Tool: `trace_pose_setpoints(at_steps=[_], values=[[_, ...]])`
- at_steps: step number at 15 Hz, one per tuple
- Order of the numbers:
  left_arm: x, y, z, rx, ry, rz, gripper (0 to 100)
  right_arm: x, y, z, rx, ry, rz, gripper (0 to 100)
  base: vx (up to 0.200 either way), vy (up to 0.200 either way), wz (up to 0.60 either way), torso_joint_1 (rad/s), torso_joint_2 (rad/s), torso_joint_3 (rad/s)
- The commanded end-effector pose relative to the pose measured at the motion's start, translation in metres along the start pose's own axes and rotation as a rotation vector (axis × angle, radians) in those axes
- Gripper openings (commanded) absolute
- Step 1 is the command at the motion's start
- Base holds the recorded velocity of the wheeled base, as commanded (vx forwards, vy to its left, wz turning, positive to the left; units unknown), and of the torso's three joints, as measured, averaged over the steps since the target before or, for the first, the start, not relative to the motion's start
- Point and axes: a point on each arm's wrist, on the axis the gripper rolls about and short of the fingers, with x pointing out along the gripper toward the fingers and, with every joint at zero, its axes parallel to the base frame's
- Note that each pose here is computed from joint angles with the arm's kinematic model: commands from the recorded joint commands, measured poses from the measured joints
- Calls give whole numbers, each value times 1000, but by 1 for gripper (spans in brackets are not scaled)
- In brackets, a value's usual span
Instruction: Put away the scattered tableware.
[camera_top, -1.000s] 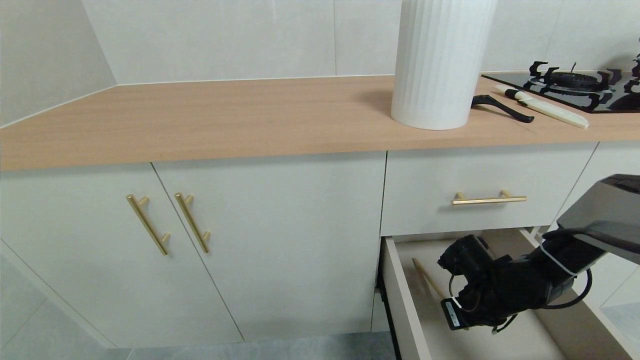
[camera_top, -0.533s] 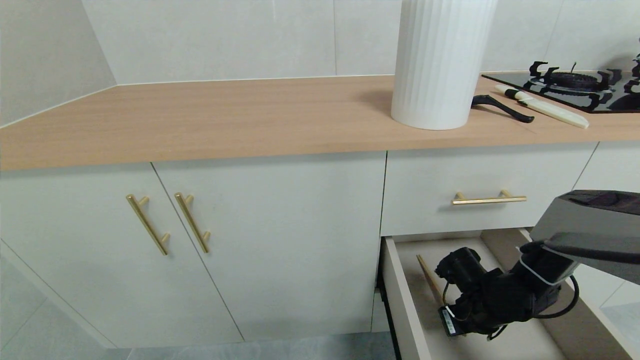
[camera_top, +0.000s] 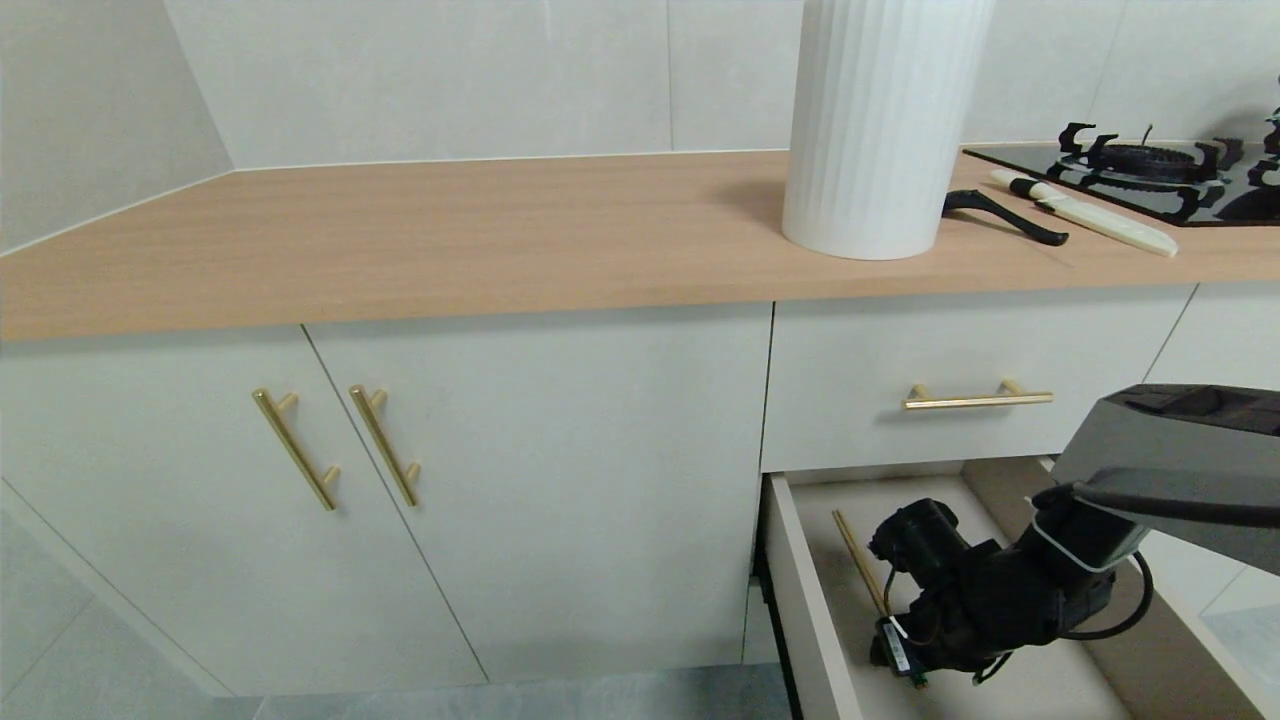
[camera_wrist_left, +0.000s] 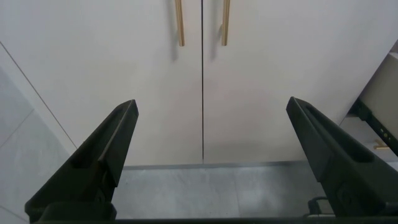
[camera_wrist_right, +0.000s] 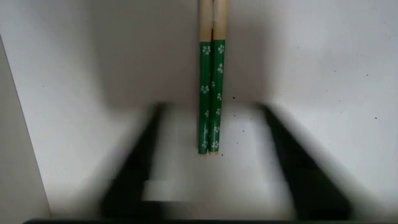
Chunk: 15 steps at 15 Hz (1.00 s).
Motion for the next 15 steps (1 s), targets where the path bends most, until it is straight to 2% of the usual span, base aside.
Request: trace_pose_setpoints(at_steps=[1, 3, 5, 7, 8, 9, 11, 13, 15], values=[[0, 0, 0, 0, 1, 1, 100, -1, 0, 0, 0, -3, 1, 100, 0, 0, 0, 0, 0, 0], [0, 0, 0, 0, 1, 1, 100, -16, -2, 5, 7, -40, 10, 100, 0, 0, 0, 0, 0, 0], [0, 0, 0, 0, 1, 1, 100, -73, -13, 17, 32, -129, 51, 100, 0, 0, 0, 0, 0, 0], [0, 0, 0, -2, 1, 1, 100, -139, -36, 24, 66, -135, 51, 100, 0, 0, 0, 0, 0, 0], [0, 0, 0, 0, 1, 1, 100, -174, -59, 26, 111, -145, 54, 100, 0, 0, 0, 0, 0, 0], [0, 0, 0, 0, 1, 1, 100, -199, -80, 25, 115, -192, 64, 100, 0, 0, 0, 0, 0, 0], [0, 0, 0, -2, 1, 1, 100, -228, -117, 16, 94, -287, 22, 100, 0, 0, 0, 0, 0, 0], [0, 0, 0, 0, 1, 1, 100, -243, -129, 11, 114, -338, 5, 100, 0, 0, 0, 0, 0, 0], [0, 0, 0, 0, 1, 1, 100, -247, -130, 8, 83, -349, -5, 100, 0, 0, 0, 0, 0, 0]])
